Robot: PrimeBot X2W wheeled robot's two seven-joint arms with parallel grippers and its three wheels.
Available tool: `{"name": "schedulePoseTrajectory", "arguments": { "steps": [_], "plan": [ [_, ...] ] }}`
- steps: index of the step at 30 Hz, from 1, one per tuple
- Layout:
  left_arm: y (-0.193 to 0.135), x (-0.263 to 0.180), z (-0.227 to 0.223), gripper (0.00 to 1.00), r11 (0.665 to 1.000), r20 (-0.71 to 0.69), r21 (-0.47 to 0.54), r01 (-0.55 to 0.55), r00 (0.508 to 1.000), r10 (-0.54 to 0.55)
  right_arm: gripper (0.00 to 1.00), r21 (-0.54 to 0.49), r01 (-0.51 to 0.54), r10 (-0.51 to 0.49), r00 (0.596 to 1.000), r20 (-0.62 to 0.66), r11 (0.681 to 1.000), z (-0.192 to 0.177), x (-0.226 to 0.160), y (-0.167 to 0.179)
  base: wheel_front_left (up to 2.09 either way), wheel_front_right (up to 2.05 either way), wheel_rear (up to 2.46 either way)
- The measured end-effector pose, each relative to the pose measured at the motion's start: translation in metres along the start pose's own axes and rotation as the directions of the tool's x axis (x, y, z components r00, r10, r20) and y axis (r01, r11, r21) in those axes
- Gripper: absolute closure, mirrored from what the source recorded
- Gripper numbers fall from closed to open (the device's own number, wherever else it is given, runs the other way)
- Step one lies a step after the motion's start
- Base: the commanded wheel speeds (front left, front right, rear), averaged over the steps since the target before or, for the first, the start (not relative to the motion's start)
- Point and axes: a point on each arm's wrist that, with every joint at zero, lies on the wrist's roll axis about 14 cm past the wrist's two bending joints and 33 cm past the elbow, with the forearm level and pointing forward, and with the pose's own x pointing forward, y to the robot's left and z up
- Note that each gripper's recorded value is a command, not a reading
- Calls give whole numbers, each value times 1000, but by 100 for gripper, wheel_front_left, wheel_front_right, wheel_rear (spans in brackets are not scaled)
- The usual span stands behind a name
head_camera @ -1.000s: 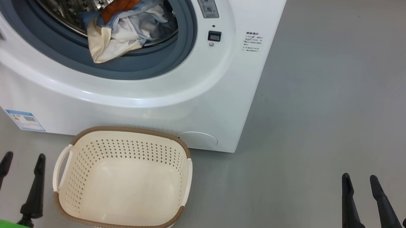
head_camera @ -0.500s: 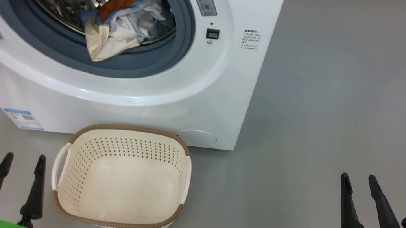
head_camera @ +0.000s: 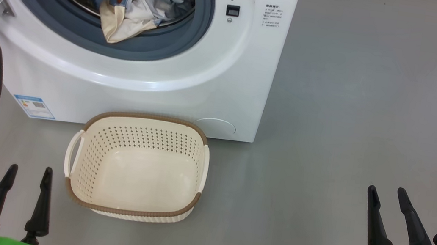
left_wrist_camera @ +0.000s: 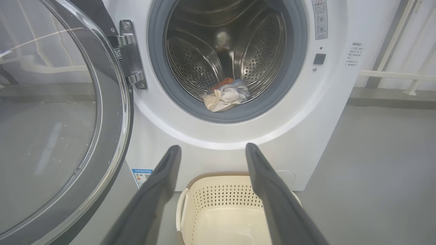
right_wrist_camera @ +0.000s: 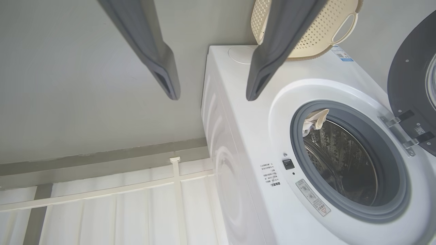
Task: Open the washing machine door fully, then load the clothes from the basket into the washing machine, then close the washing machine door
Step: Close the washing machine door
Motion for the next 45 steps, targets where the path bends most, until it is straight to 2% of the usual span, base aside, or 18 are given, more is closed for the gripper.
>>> {"name": "schedulePoseTrajectory", "arguments": {
  "steps": [14, 26, 36, 45],
  "plan": [
    [2, -6, 3, 0, 1000, 7, -2, -5, 1000, 5, 0, -1, -30, 30, 1000, 2, 1000, 1, 4, 9, -10, 10, 0],
    [34, -37, 8, 0, 992, 24, -33, -124, 992, 125, 0, -5, -185, 184, 982, -38, 983, -12, 19, 55, 0, 0, 0],
    [80, -85, 9, 0, 953, 29, -55, -299, 953, 301, 0, 14, -356, 355, 930, -92, 935, -32, 31, 112, 0, 0, 0],
    [119, -132, 13, 0, 887, 46, -76, -456, 887, 460, 0, 36, -499, 499, 855, -139, 866, -50, 37, 164, 0, 0, 0]
  ]
}}
